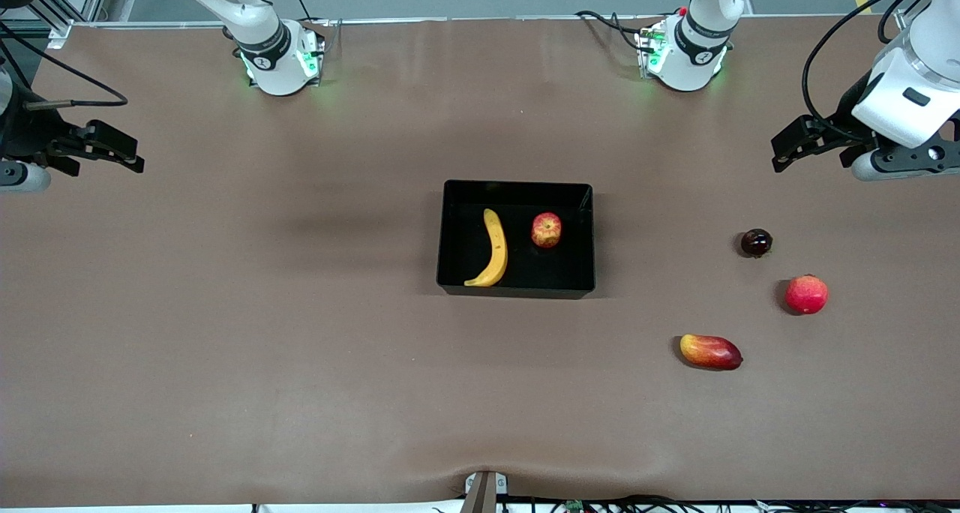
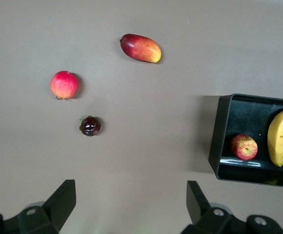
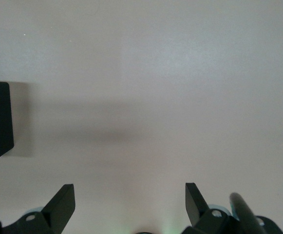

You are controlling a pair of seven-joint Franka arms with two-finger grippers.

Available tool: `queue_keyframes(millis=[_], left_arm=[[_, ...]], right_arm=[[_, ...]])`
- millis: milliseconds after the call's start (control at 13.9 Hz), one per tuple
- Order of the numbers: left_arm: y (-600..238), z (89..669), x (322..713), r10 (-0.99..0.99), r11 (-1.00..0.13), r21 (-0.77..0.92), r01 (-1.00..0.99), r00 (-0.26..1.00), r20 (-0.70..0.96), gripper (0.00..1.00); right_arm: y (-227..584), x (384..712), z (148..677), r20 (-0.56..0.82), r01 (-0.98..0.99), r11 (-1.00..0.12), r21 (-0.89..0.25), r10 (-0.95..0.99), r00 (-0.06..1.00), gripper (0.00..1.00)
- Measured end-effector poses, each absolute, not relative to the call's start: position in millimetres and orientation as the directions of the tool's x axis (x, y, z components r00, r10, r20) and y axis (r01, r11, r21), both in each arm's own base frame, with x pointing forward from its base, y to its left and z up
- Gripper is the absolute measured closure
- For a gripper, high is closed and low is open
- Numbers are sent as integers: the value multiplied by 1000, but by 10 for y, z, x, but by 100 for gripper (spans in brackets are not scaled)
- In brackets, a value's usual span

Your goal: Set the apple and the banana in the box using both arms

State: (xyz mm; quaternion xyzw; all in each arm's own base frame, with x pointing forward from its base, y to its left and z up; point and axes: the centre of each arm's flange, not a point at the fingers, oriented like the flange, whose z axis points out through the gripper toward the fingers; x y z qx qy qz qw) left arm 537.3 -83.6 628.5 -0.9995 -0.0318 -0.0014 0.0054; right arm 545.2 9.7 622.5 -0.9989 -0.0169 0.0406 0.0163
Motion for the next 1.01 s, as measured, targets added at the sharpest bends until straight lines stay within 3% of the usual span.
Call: queue_keyframes(millis=[1006], left_arm=[[-832,6202,5389,64,-998,-9,64,998,15,0]], right_arm=[[111,5451,6225,-80,35,-999,-34,37,996,0]])
